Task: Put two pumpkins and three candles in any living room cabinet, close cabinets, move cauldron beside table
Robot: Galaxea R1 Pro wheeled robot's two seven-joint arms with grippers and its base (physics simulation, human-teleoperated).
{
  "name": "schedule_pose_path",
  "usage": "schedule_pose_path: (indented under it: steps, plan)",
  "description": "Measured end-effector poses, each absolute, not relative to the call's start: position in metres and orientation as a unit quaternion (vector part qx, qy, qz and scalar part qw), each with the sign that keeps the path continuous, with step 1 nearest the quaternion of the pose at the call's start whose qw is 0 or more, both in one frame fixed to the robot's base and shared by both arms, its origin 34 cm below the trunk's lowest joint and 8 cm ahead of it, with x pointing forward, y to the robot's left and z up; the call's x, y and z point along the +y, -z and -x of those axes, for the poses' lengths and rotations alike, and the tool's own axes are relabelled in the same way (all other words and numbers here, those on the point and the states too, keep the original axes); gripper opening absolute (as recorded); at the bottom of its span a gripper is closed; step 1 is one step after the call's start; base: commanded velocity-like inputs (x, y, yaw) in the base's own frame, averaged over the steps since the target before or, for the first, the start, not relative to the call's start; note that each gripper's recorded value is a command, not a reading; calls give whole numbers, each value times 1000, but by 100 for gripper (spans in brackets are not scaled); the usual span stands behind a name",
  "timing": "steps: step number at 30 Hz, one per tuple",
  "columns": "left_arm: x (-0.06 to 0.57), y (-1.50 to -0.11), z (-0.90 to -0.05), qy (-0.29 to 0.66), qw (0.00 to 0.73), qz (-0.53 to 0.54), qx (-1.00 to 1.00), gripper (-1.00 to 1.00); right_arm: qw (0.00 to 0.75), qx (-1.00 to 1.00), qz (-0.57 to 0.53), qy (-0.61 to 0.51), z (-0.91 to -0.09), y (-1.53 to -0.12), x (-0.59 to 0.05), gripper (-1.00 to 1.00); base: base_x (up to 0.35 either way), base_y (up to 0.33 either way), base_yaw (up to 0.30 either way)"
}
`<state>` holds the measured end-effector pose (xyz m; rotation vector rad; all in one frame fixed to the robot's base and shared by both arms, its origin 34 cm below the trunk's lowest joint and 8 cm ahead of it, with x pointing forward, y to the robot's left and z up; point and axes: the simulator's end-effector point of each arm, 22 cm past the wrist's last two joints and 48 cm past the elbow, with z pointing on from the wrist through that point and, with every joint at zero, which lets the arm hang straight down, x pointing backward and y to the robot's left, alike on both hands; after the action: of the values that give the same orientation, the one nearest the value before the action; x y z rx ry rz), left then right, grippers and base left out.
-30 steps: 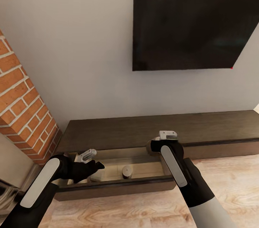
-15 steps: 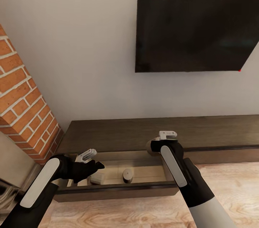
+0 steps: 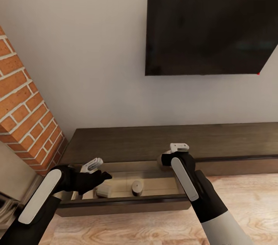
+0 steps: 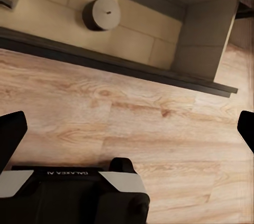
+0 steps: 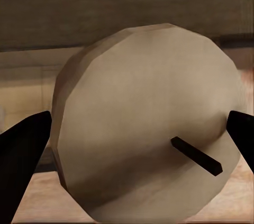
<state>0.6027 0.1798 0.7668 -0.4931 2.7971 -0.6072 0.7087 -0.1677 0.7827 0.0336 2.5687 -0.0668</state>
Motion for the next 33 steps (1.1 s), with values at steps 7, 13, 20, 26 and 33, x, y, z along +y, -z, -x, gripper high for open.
schedule_pose_path:
  steps: [7,13,20,26,33]
  plan:
    - [163,-790,-617,325,124,187,919,100,270,962,-8,27,-705,-764,-165,-100,0,0,0]
    - [151,-815,-624,422,122,200,876,100,250,968,-6,38,-699,-738,-169,-100,0,0,0]
    - [131,-832,-628,494,131,191,838,100,226,973,6,48,-685,-705,-167,-100,0,0,0]
    - [127,-833,-630,518,136,188,823,100,225,973,-11,55,-681,-675,-171,-100,0,0,0]
    - [124,-827,-628,533,131,189,814,100,239,969,0,60,-681,-654,-159,-100,0,0,0]
